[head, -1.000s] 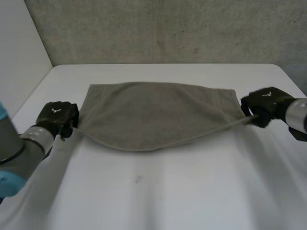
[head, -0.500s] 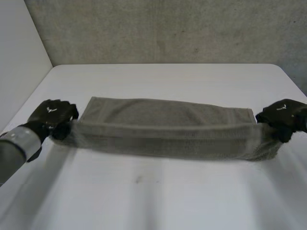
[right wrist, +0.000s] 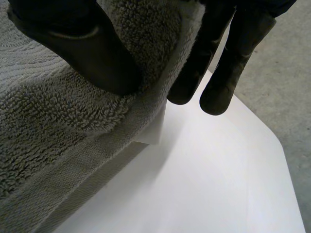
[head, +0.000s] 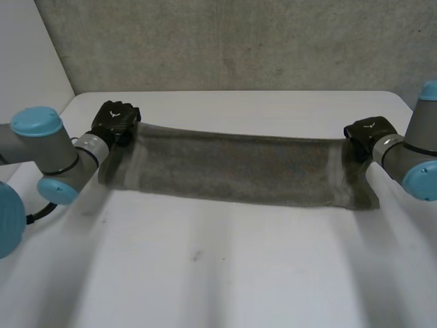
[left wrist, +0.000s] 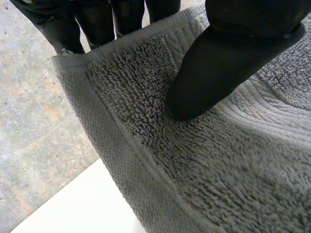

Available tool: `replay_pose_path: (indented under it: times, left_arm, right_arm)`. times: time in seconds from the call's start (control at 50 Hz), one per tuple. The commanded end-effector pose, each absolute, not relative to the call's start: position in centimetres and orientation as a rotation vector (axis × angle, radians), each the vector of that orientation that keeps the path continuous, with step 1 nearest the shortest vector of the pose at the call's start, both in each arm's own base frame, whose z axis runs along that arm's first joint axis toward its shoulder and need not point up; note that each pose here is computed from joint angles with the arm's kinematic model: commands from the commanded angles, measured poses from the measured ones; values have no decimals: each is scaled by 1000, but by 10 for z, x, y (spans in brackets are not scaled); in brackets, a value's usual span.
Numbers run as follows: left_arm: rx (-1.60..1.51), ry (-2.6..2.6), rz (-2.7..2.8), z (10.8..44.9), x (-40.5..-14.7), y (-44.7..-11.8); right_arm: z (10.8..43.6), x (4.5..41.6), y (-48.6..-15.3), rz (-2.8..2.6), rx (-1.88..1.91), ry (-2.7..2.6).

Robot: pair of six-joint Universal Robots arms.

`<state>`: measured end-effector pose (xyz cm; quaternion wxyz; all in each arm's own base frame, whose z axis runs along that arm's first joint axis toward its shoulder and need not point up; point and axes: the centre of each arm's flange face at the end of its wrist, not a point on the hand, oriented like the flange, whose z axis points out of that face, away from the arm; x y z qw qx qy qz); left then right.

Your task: Fold the towel.

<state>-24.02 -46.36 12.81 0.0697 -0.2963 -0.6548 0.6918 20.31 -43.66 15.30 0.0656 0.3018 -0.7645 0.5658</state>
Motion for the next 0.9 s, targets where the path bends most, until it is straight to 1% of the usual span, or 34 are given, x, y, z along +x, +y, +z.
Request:
replay_pose_path:
  times: [0.02, 0.12, 0.18, 0.22, 0.24, 0.26, 0.28, 0.3, 0.32, 0.34, 0.36, 0.4, 0.42, 0.44, 0.46, 0.48, 0.5, 0.52, 0.54, 0.56, 0.58, 0.6, 0.62, 0.64, 0.66, 0.68, 0.7, 0.72, 0.76, 0.78, 0.8, 0.84, 0.88, 0.9]
  left_arm:
    - [-865, -2004, 2098, 116, -243, -475]
    - [-874, -2012, 2077, 112, -246, -473]
    - [-876, -2004, 2079, 117, -249, -471]
    - [-876, -2001, 2082, 120, -249, -470]
    - [-876, -1993, 2091, 127, -250, -469]
    - [-876, -1993, 2091, 127, -250, -469]
    - [-873, -1988, 2098, 136, -249, -467]
    - [-873, -1988, 2098, 136, -249, -467]
    - [-870, -1984, 2105, 147, -249, -464]
    - [-867, -1985, 2105, 156, -248, -460]
    - [-867, -1985, 2105, 156, -248, -459]
    - [-835, -1998, 2101, 175, -244, -448]
    - [-834, -1998, 2101, 175, -244, -447]
    - [-811, -2008, 2093, 185, -242, -439]
    - [-784, -2027, 2072, 190, -239, -429]
    - [-784, -2027, 2072, 190, -239, -429]
    - [-758, -2040, 2049, 196, -236, -417]
    - [-758, -2040, 2049, 196, -236, -417]
    - [-735, -2058, 2021, 200, -233, -404]
    - [-716, -2073, 1996, 203, -230, -391]
    - [-716, -2073, 1996, 203, -230, -390]
    - [-698, -2092, 1973, 205, -227, -377]
    - [-676, -2116, 1964, 206, -223, -364]
    - [-676, -2116, 1964, 206, -223, -364]
    - [-654, -2150, 1965, 207, -218, -352]
    - [-653, -2151, 1965, 207, -218, -352]
    - [-625, -2184, 1980, 207, -215, -341]
    - [-577, -2221, 2011, 208, -208, -333]
    - [-528, -2251, 2050, 209, -203, -326]
    - [-498, -2268, 2075, 209, -202, -318]
    - [-498, -2268, 2075, 209, -202, -318]
    - [-494, -2263, 2096, 210, -210, -300]
    - [-503, -2258, 2090, 211, -214, -293]
    - [-503, -2258, 2090, 211, -214, -293]
  right_arm:
    - [146, 206, -446, 1730, 892, -2265]
    - [145, 209, -449, 1735, 882, -2249]
    - [151, 210, -450, 1748, 863, -2229]
    - [166, 210, -450, 1784, 834, -2208]
    - [166, 210, -450, 1785, 834, -2208]
    - [177, 209, -449, 1811, 810, -2204]
    - [191, 209, -445, 1848, 780, -2205]
    - [191, 209, -445, 1849, 780, -2205]
    - [204, 208, -442, 1879, 746, -2207]
    - [204, 208, -442, 1879, 746, -2207]
    - [213, 207, -436, 1898, 724, -2221]
    - [219, 204, -428, 1902, 707, -2244]
    - [226, 202, -417, 1905, 699, -2259]
    - [230, 200, -406, 1895, 699, -2270]
    - [230, 200, -406, 1895, 699, -2270]
    - [233, 198, -393, 1904, 708, -2272]
    - [231, 198, -381, 1919, 729, -2274]
    - [231, 198, -380, 1919, 729, -2274]
    - [228, 197, -369, 1932, 756, -2268]
    - [227, 197, -369, 1932, 756, -2268]
    - [224, 196, -357, 1945, 780, -2267]
    - [221, 196, -347, 1954, 793, -2275]
    - [221, 196, -347, 1954, 793, -2275]
    - [216, 194, -339, 1951, 799, -2290]
    - [209, 190, -334, 1930, 792, -2312]
    - [209, 190, -334, 1929, 792, -2312]
    - [199, 185, -329, 1893, 784, -2348]
    - [199, 185, -329, 1892, 784, -2348]
    - [182, 179, -320, 1833, 796, -2408]
    - [181, 179, -320, 1833, 796, -2408]
    - [175, 179, -318, 1833, 816, -2418]
    - [169, 180, -317, 1841, 835, -2420]
    - [156, 180, -321, 1837, 844, -2414]
    - [156, 180, -321, 1837, 844, -2414]
